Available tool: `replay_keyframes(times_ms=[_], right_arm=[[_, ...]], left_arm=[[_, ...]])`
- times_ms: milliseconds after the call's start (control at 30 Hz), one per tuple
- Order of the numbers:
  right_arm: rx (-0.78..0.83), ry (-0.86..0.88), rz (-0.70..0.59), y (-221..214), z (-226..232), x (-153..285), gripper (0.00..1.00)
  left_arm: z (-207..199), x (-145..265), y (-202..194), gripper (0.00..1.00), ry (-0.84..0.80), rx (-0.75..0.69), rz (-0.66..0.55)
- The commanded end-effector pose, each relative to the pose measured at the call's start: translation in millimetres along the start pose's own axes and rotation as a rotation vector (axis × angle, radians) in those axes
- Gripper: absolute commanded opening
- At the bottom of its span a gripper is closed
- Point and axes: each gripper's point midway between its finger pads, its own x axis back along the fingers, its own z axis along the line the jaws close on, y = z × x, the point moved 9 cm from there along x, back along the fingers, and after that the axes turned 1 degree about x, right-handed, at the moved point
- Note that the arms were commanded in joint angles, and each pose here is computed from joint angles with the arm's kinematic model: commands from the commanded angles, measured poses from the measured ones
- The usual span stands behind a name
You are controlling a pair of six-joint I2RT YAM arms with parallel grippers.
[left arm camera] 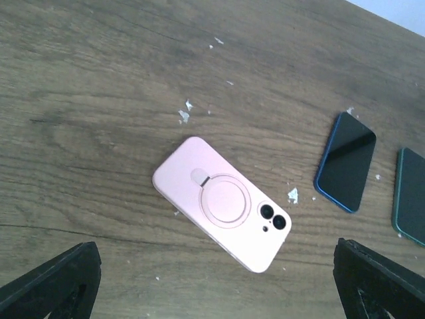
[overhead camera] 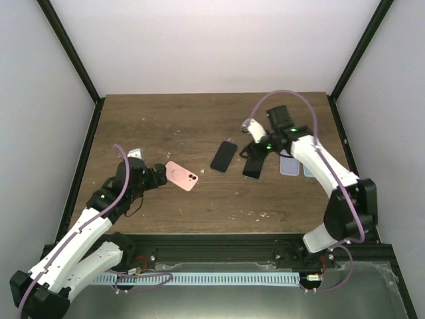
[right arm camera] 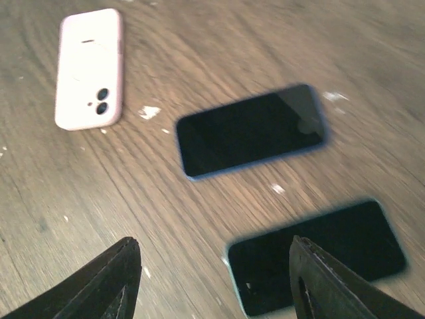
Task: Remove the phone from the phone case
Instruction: Place the phone case at the center of the board, then pick up the phone at the center of the board.
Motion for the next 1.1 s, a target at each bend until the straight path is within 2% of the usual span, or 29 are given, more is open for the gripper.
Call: replay_keyframes(times_ms=[0,100,233,300,467,533,733,1067], right_arm=[[0.064,0.033,0.068,29,33,-50,0.62],[0.122,0.074,0.124,40,63,-89,0.67],[0.188,0.09,0.181,54,98,-136,0.84],[0.199,0.1,0.208,58,110,-157,0.91],[0.23,0.134,0.282,62,134,-200,0.93],[0.233,0.136,0.317,60,140,-213,1.0],[0.209,0.139,0.397,54,146,-242,1.0],[0.238,0.104,0.518,30,155,-264,1.0]], left_arm=[[-8,21,14,0.97,-0.062,-0.004,0.009],[5,32,23,1.0,0.067,-0.045,-0.07],[23,35,21,1.0,0.195,-0.068,-0.101],[26,35,19,1.0,0.191,-0.058,-0.125],[32,46,24,1.0,0.229,-0.046,-0.195],[33,48,24,1.0,0.227,-0.044,-0.206],[34,50,24,1.0,0.231,-0.039,-0.216],[34,52,24,1.0,0.213,-0.036,-0.222]])
